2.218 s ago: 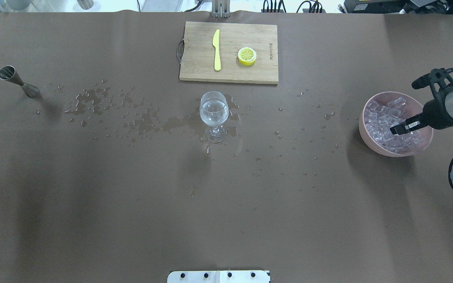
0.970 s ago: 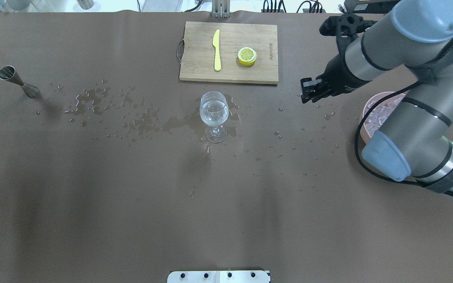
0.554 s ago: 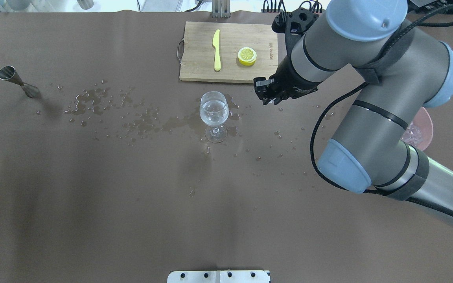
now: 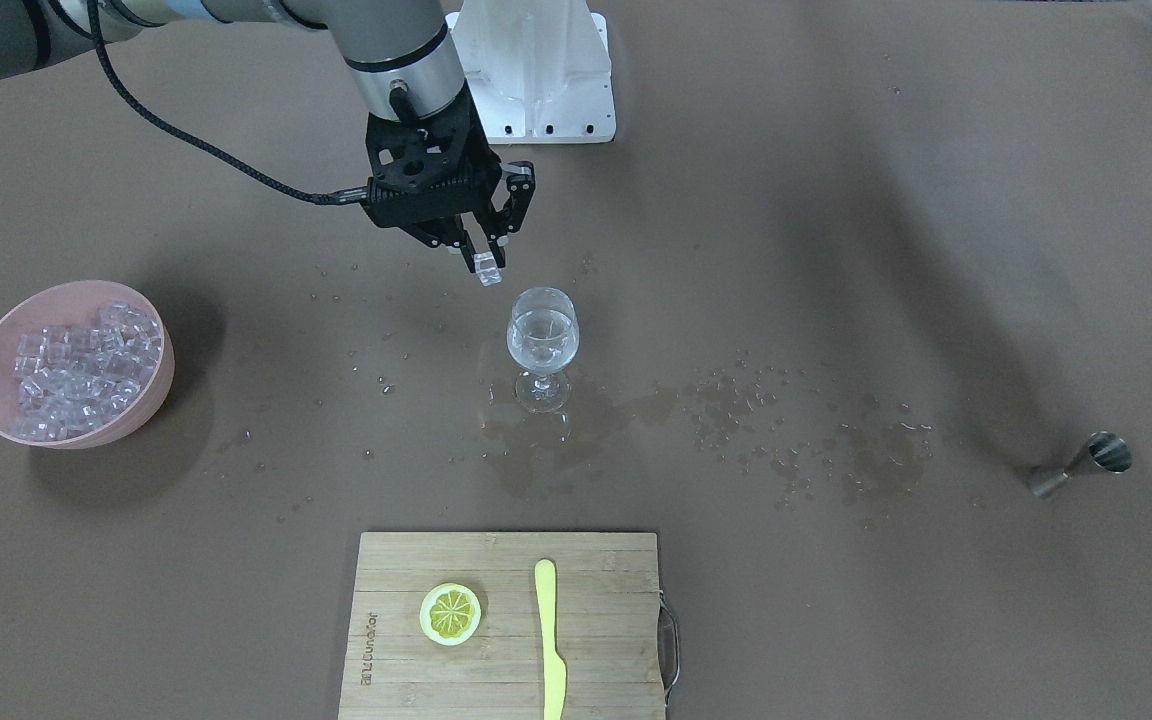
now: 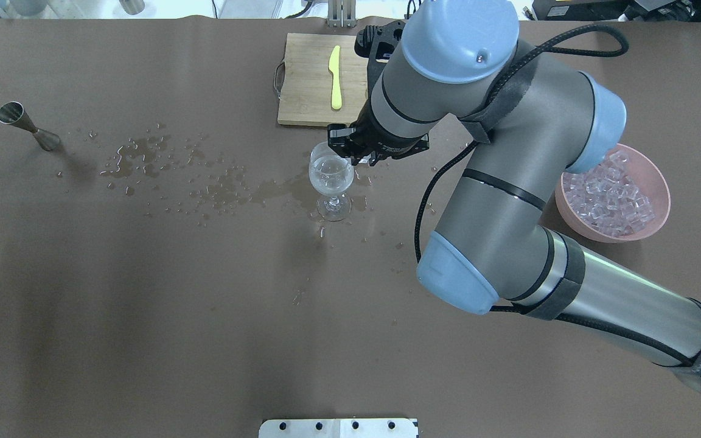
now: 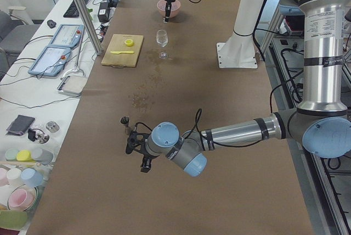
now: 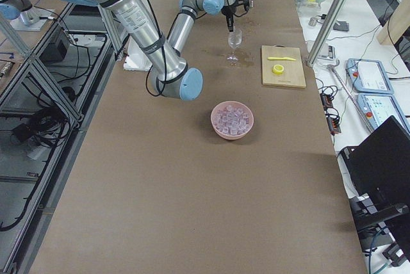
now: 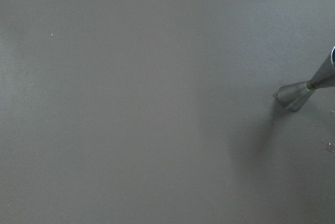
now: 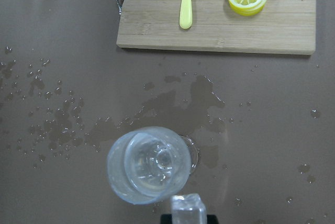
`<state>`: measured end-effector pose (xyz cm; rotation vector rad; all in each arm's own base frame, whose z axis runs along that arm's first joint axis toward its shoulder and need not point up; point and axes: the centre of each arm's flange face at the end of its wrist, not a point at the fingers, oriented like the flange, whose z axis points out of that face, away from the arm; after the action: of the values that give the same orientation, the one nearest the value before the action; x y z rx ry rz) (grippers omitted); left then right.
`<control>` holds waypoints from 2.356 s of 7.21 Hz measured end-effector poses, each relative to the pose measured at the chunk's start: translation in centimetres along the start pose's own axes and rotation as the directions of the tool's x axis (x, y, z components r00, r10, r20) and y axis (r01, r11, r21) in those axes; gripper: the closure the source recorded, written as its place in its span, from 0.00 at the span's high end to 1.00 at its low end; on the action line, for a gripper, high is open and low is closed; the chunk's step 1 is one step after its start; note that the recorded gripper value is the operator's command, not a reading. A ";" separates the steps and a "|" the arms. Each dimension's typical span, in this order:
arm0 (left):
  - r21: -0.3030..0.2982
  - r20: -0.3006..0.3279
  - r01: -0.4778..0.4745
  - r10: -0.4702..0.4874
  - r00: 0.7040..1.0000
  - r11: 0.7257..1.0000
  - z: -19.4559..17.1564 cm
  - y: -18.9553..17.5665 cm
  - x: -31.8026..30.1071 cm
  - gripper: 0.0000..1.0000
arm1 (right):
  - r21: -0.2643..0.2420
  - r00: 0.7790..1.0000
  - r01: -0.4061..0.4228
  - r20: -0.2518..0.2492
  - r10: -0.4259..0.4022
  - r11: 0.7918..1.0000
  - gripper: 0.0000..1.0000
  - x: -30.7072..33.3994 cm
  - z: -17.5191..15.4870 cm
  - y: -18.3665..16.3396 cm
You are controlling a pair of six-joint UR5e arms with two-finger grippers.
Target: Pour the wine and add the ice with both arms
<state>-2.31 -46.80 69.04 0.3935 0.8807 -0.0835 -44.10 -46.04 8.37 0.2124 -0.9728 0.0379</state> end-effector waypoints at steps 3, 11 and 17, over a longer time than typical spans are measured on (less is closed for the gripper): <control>-0.001 0.000 0.000 0.000 1.000 1.000 0.0 0.0 0.0 0.98 | 0.004 1.000 0.002 0.004 -0.002 1.000 0.00 -1.3 0.2 0.2; -0.001 0.001 0.000 0.000 1.000 1.000 0.2 -0.3 0.0 0.98 | 0.021 0.999 -0.014 0.033 0.013 1.000 1.00 -2.7 2.7 -1.3; -0.047 -0.013 0.030 -0.031 0.999 0.998 -0.1 -4.9 3.3 0.98 | -0.041 0.998 0.062 0.000 -0.062 0.997 1.00 17.5 -2.3 -3.0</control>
<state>-1.41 -51.06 65.02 0.3372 0.9011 -0.0878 -32.00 -49.61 21.10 0.2047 -0.9641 -0.0381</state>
